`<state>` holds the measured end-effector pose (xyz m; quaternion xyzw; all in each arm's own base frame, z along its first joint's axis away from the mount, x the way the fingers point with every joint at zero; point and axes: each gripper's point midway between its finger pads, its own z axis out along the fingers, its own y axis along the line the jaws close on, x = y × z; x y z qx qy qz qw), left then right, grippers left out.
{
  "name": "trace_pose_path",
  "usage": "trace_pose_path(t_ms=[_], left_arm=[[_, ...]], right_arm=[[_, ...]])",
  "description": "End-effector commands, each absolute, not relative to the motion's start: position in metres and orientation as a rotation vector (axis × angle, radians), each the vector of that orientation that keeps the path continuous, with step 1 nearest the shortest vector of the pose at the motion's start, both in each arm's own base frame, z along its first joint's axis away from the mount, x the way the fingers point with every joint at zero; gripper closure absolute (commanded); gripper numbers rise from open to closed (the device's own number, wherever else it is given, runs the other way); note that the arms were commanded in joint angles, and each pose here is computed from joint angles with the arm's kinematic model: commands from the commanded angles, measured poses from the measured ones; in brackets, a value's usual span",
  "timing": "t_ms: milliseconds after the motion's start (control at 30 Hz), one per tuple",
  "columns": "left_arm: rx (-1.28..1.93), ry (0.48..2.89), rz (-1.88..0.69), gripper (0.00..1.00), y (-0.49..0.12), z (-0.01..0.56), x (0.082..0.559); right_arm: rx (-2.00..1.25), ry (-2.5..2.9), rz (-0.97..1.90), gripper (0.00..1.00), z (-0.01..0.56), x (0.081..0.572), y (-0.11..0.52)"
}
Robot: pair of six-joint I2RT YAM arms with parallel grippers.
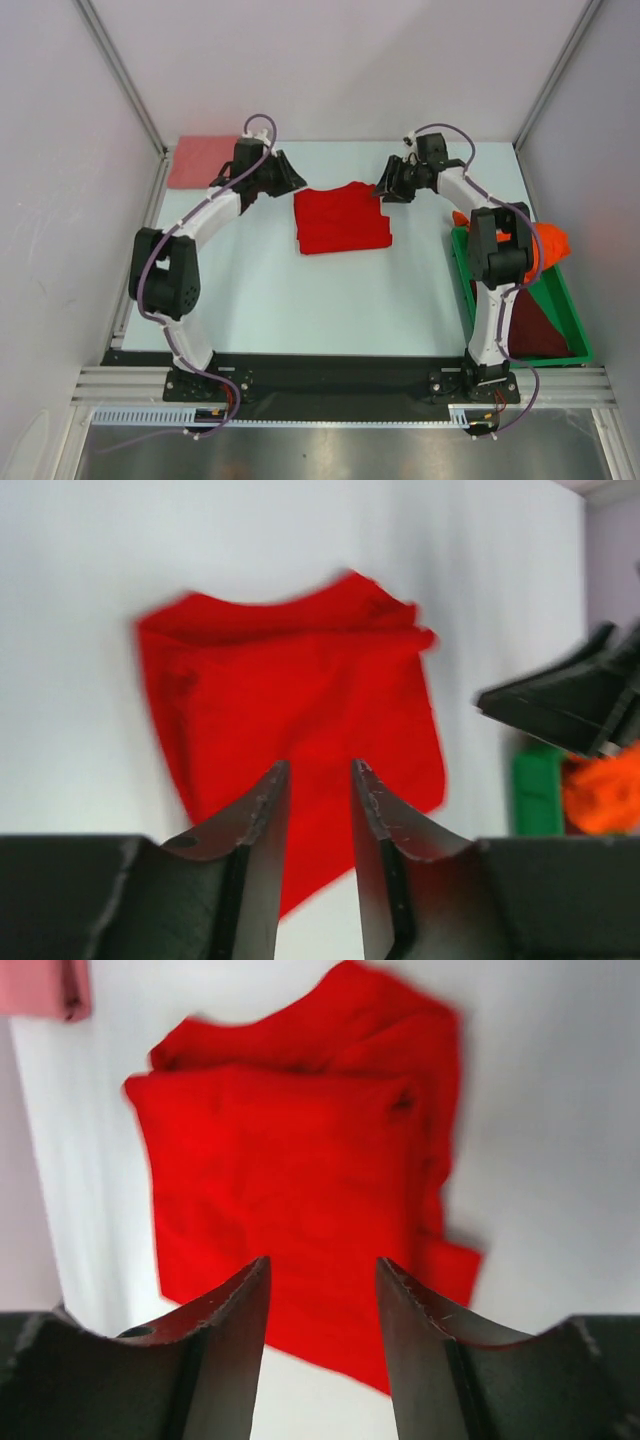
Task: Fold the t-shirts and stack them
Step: Fold the tshirt
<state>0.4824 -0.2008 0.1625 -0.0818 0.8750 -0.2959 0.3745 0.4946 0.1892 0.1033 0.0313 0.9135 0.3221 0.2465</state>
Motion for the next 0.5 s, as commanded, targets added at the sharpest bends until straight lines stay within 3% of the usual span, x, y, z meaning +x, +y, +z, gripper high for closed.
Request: trace_pose_path(t_ms=[0,133,167,467], left_arm=[[-0.066,2.204,-1.004,0.67,-0.253,0.160,0.452],[-0.080,2.250,-1.146,0.73,-0.281,0.126,0.447],[-0.116,2.269,-1.171,0.74,-0.287,0.100,0.463],[-0.344,2.260,-1.165,0.76,-0.252,0.051,0.524]], right_arm=[[-0.031,2.369,1.001,0.50,0.130,0.482,0.225],[-0.030,2.373,1.062,0.56,0.110,0.486,0.240],[-0.044,2.333,1.120,0.62,0.098,0.505,0.250],[0.076,2.200,1.222,0.74,0.060,0.578,0.245]])
